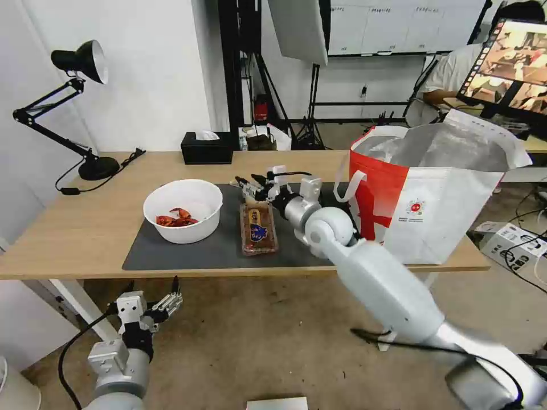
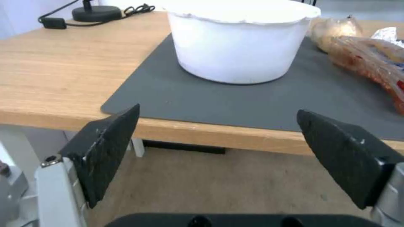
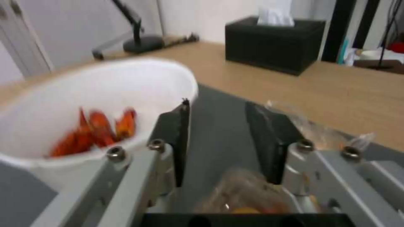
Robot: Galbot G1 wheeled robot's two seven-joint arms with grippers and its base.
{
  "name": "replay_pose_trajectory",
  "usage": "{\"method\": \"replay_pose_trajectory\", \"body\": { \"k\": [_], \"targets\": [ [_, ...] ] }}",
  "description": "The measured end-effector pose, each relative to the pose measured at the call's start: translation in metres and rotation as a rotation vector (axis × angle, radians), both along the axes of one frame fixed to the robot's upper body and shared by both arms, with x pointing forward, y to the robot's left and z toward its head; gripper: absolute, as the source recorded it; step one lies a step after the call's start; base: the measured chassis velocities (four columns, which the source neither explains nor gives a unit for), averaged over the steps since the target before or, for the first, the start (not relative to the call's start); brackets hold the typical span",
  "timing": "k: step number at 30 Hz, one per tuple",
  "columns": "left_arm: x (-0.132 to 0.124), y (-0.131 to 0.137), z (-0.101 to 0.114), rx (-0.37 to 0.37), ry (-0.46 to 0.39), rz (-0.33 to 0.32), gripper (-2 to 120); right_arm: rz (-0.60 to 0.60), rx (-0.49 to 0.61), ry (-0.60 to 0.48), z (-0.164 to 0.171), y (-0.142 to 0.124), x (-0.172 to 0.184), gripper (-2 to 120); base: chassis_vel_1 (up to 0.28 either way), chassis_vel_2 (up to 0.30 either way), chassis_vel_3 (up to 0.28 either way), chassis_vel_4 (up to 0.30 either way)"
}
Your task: Pick up the trash from the table and place it into the takeout bag.
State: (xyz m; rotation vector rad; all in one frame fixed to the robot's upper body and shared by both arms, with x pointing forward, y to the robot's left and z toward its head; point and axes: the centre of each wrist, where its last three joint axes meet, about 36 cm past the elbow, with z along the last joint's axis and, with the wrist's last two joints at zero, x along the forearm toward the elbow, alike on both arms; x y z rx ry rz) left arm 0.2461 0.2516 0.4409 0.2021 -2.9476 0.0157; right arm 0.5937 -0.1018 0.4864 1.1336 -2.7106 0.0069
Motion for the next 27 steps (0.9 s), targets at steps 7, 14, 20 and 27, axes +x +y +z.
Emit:
{"method": "replay_pose_trajectory", "body": {
  "k": [7, 14, 20, 27],
  "targets": [
    [0.0, 0.001, 0.001, -0.001, -0.001, 0.0, 100, 0.001, -0.049, 0.031, -0.027, 0.001, 0.004, 7, 0.0, 0.0, 0.0, 0.0],
    [0.002, 0.004, 0.001, -0.008, -0.003, -0.003, 100, -0.034, -0.054, 0.062, -0.047, -0.001, 0.007, 0, 0.0, 0.0, 0.0, 0.0],
    [0.006, 0.005, -0.001, -0.022, -0.004, -0.006, 100, -0.045, -0.052, 0.07, -0.051, -0.002, 0.007, 0, 0.0, 0.0, 0.0, 0.0],
    [0.009, 0.005, -0.001, -0.035, -0.009, -0.012, 100, -0.052, -0.051, 0.079, -0.053, -0.004, 0.005, 0, 0.0, 0.0, 0.0, 0.0]
  ]
}}
